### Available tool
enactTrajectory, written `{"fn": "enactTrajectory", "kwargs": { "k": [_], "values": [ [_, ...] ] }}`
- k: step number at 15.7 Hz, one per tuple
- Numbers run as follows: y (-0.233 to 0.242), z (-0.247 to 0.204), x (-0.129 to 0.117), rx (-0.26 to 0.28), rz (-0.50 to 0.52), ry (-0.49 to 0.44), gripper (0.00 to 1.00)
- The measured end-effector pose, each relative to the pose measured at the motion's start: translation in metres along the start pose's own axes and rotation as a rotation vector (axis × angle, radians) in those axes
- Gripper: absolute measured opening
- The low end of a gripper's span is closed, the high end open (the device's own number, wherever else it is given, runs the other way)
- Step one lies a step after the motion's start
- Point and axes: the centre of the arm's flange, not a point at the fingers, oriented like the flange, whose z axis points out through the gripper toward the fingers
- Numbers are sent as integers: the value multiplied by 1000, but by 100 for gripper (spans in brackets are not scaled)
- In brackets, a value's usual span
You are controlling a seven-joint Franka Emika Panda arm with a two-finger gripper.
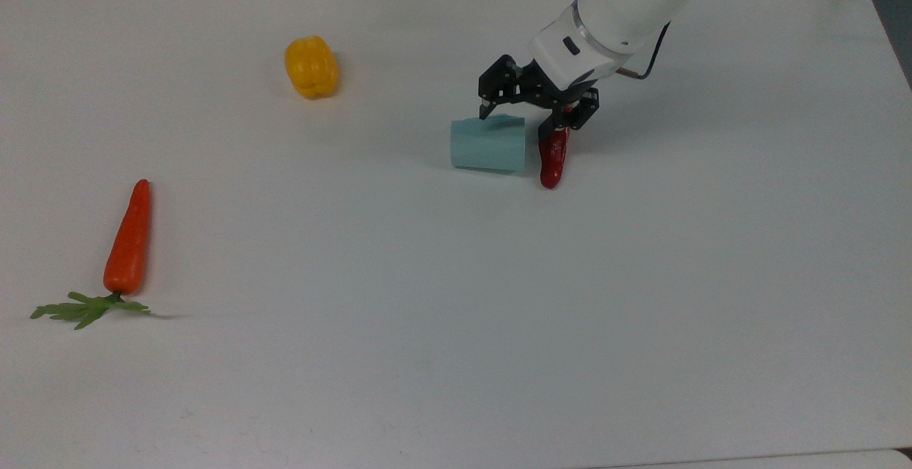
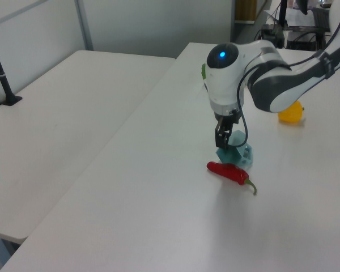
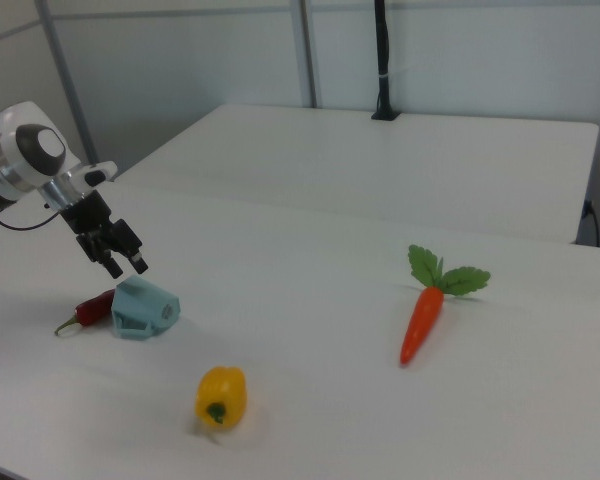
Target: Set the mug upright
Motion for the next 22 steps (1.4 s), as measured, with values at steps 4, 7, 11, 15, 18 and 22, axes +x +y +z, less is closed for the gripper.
{"fn": "enactTrajectory", "kwargs": {
  "k": [4, 7, 11, 15, 18, 22],
  "values": [
    [-3, 8, 4, 2, 3, 11, 100],
    [-2, 10, 5, -18, -2, 15, 95],
    [6, 26, 0, -115, -24, -13, 100],
    [16, 38, -6, -181, -48, -69, 96],
    [21, 43, -8, -213, -71, -80, 85],
    [22, 55, -12, -251, -92, -78, 69]
  ]
}}
